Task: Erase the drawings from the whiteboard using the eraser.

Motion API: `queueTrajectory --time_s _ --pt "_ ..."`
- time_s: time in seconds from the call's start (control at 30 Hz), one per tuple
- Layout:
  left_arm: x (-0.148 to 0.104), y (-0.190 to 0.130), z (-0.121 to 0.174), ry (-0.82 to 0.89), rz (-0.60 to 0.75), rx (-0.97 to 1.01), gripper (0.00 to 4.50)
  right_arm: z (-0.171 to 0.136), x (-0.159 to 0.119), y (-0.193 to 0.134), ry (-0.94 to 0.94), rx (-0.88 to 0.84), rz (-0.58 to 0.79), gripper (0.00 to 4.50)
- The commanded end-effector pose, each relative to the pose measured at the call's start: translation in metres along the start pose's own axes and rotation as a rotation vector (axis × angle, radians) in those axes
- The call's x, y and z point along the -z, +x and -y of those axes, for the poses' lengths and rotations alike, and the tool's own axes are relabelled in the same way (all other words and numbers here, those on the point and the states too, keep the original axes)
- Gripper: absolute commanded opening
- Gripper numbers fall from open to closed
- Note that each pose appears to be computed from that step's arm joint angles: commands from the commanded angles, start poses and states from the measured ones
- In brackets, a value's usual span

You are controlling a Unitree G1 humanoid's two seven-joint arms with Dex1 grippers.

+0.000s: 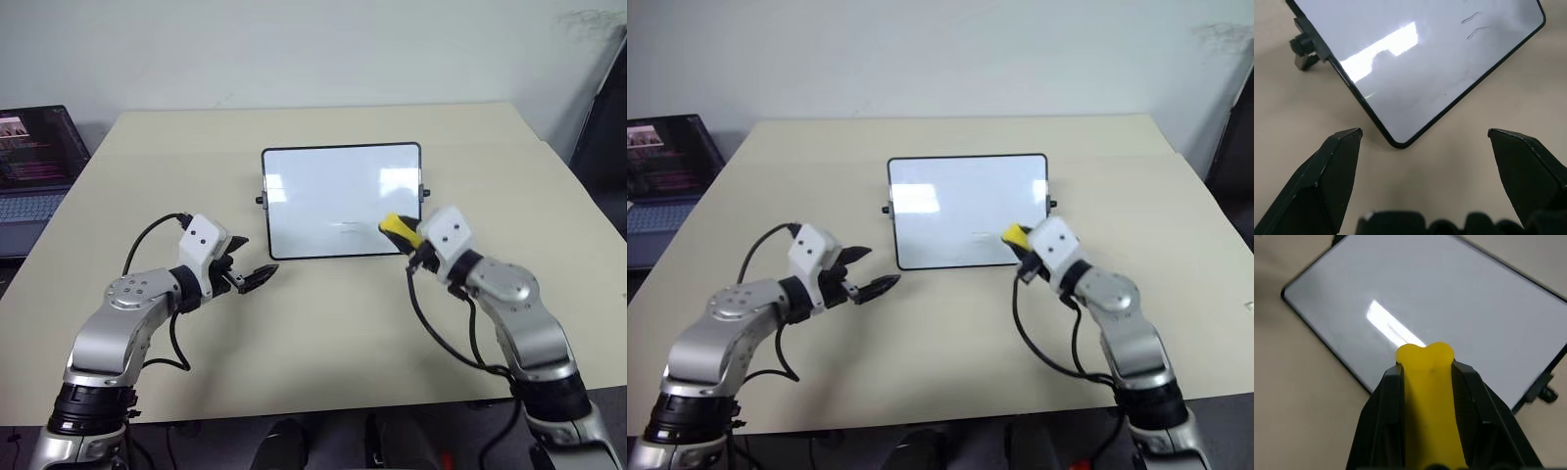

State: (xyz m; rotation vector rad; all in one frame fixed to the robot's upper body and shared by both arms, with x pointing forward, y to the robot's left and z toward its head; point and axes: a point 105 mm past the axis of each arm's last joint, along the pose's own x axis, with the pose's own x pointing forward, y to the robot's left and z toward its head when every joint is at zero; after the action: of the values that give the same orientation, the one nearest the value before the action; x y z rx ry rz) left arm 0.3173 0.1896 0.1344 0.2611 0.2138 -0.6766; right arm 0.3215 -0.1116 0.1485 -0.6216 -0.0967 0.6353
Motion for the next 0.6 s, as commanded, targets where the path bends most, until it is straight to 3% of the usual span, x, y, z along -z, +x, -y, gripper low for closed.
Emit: queueTrajectory --time_s 0.03,0.2,0.33,0.6 --pt "-0.008 -0.007 -0.003 0.015 0.050 -0.018 4.50 -0.007 -0.013 -0.001 -0.091 0.028 0.066 0.98" --pt "-0.007 -0.005 -0.003 0.014 0.045 -0.012 4.50 -0.007 -0.031 0.022 -0.071 0.086 0.156 0.98" --pt "-0.008 -0.001 0.001 0.027 0.040 0.010 4.50 0.009 -0.041 0.049 -0.087 0.172 0.209 0.98" --pt "-0.012 0.002 0.000 0.045 0.038 0.025 4.50 0.037 -0.027 0.091 -0.139 0.282 0.175 0.98"
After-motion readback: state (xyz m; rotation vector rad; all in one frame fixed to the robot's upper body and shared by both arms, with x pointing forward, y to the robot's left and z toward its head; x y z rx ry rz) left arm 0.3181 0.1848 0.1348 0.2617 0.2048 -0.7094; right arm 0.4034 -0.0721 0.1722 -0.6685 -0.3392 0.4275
